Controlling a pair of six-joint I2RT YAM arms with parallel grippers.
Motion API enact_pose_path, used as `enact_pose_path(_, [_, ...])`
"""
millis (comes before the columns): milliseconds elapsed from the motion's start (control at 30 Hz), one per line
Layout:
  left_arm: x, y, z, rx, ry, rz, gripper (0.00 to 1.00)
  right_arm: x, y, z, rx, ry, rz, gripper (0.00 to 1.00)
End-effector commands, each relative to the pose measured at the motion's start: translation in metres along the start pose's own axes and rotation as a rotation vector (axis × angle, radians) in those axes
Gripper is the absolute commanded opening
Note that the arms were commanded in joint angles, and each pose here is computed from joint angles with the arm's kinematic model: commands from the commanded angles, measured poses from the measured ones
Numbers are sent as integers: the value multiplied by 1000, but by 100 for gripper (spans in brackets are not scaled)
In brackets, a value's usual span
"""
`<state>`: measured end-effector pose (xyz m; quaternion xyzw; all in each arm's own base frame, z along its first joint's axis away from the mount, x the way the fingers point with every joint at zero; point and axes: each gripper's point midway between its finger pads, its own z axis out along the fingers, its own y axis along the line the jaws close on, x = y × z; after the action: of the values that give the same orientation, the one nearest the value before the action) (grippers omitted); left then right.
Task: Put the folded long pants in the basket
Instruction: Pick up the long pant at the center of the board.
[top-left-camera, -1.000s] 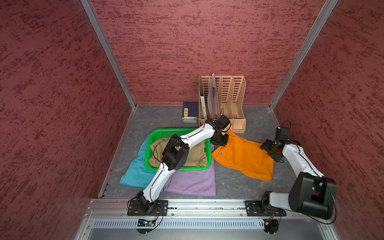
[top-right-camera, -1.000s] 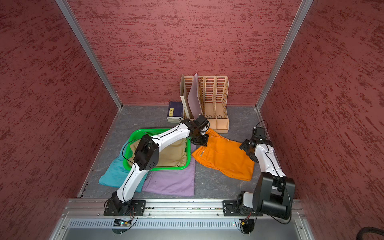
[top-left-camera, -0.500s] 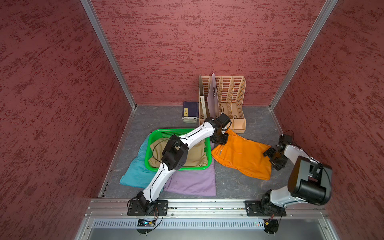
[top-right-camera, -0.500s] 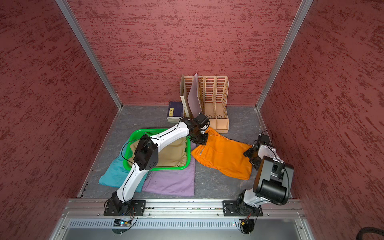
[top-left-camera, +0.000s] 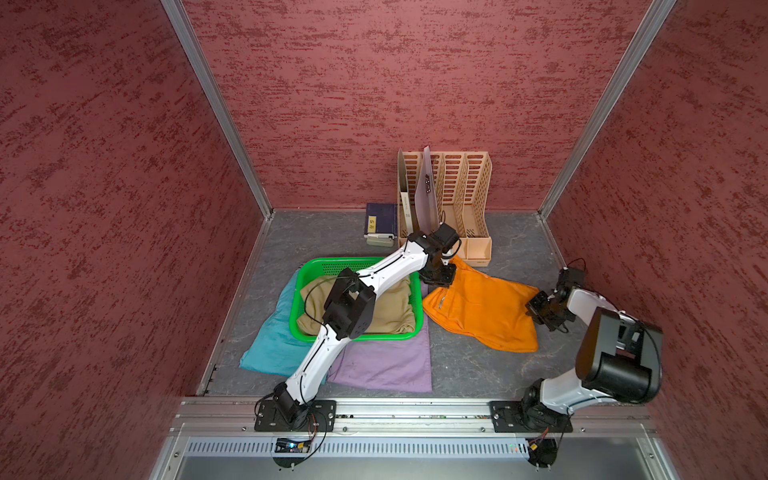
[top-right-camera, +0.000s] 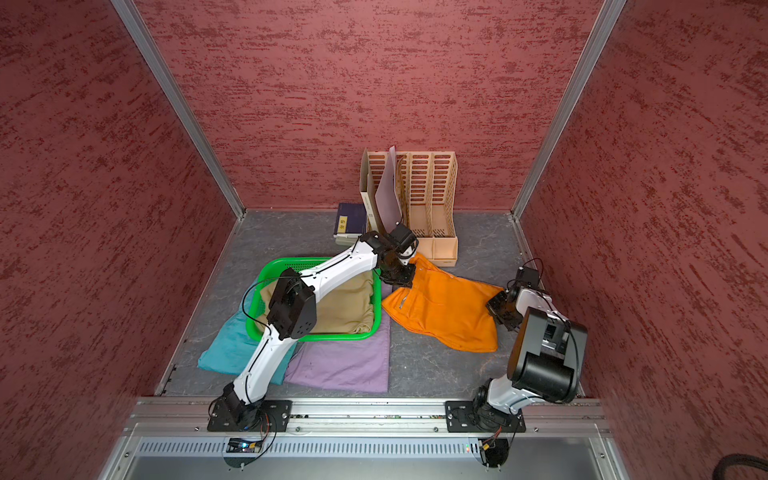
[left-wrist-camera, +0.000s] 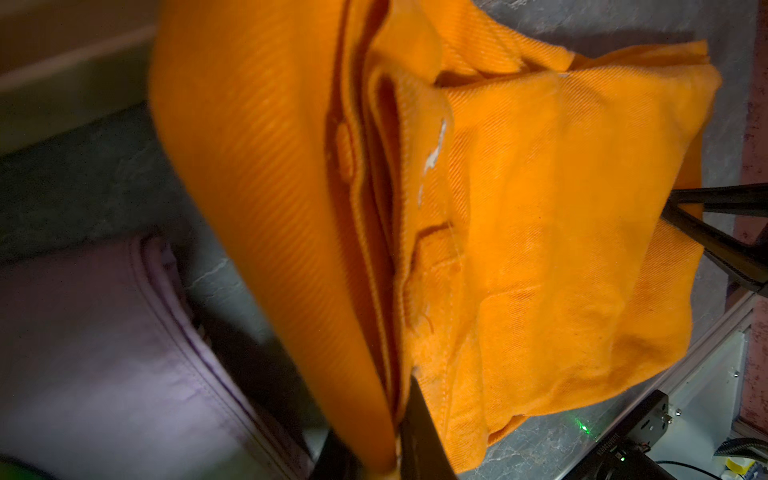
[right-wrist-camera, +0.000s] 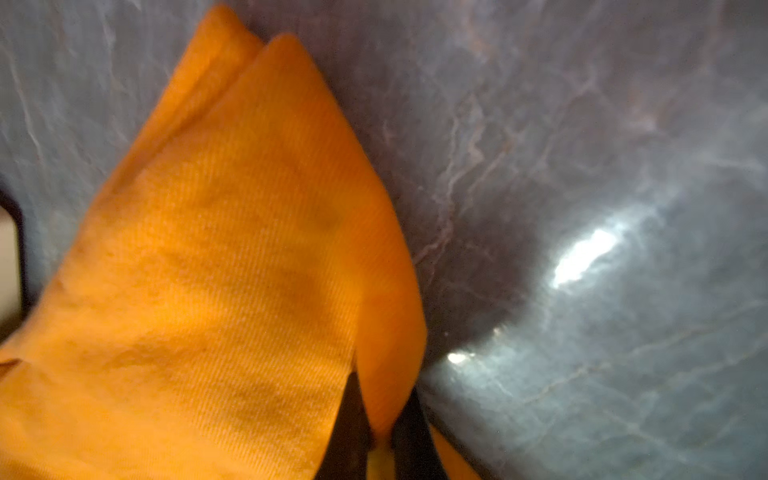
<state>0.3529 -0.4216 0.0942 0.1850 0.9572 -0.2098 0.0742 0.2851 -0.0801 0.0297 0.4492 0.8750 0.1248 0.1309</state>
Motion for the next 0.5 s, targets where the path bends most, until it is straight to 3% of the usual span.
enact_pose_path(0, [-13, -32, -21, 73, -56, 55, 0, -2, 1, -25, 10, -69, -31, 0])
enact_pose_path(267, [1, -75, -78, 104, -87, 103, 0, 5, 19, -88, -69, -151, 7, 0])
enact_pose_path(467, [8, -74, -128, 62, -128, 114, 0, 8, 46, -151, -163, -209, -57, 0])
